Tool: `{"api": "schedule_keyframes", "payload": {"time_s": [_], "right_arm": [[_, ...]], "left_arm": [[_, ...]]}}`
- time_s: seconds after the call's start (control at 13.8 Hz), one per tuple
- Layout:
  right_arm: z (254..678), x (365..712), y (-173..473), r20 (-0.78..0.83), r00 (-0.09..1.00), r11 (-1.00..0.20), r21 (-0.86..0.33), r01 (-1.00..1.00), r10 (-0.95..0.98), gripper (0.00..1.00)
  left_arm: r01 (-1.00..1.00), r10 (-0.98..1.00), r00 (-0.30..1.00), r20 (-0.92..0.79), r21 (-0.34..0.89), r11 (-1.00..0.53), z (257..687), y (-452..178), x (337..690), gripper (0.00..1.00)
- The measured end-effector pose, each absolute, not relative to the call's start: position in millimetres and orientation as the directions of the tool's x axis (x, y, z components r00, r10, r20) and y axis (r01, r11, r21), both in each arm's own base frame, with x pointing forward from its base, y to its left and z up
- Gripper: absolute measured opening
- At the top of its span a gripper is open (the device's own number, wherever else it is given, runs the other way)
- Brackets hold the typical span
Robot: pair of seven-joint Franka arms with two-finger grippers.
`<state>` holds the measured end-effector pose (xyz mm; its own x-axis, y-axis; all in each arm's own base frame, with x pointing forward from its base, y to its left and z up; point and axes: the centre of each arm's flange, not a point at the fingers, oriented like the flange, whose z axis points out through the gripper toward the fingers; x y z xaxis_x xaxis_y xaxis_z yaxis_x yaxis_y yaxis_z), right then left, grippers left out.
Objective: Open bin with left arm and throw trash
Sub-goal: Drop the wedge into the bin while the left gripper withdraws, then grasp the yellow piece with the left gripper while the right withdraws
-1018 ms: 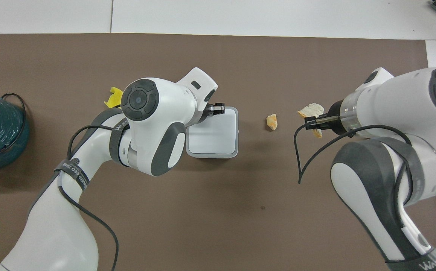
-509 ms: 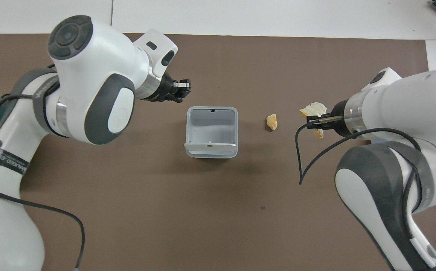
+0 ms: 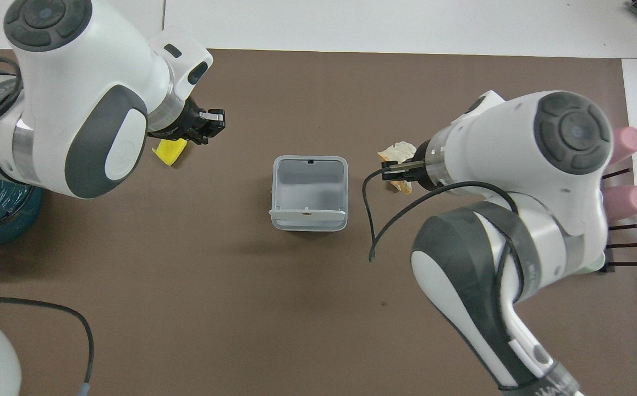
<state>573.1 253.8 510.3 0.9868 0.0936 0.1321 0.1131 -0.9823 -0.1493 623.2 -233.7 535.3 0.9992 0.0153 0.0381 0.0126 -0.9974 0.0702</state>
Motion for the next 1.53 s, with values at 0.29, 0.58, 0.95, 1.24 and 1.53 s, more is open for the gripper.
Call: {"api": "schedule_keyframes", "payload": {"time_s": [0.29, 0.58, 0.95, 1.24, 1.53], "right_arm": [[458, 587, 318, 0.152, 0.959, -0.952, -0.153, 0.264, 0.241, 0.15], [427, 590, 338, 0.158, 0.915, -0.91, -0.138, 0.392, 0.37, 0.15], [425, 583, 349, 0.153, 0.88, -0.874, -0.127, 0.468, 0.449, 0.15], [424, 581, 350, 0.147, 0.879, -0.873, -0.127, 0.471, 0.453, 0.21], [424, 581, 350, 0.147, 0.879, -0.872, -0.127, 0.472, 0.454, 0.5]], "left_arm": [[0.02, 0.023, 0.999, 0.041, 0.062, -0.998, 534, -197, 636, 0.59], [0.048, 0.051, 0.997, 0.056, 0.061, -0.997, 524, -156, 648, 1.0], [0.055, 0.063, 0.99, 0.123, 0.069, -0.996, 490, -109, 662, 1.0], [0.022, 0.033, 0.987, 0.16, 0.07, -0.997, 440, -110, 675, 1.0], [-0.061, -0.049, 0.98, 0.193, 0.054, -0.997, 357, -109, 684, 1.0]]}}
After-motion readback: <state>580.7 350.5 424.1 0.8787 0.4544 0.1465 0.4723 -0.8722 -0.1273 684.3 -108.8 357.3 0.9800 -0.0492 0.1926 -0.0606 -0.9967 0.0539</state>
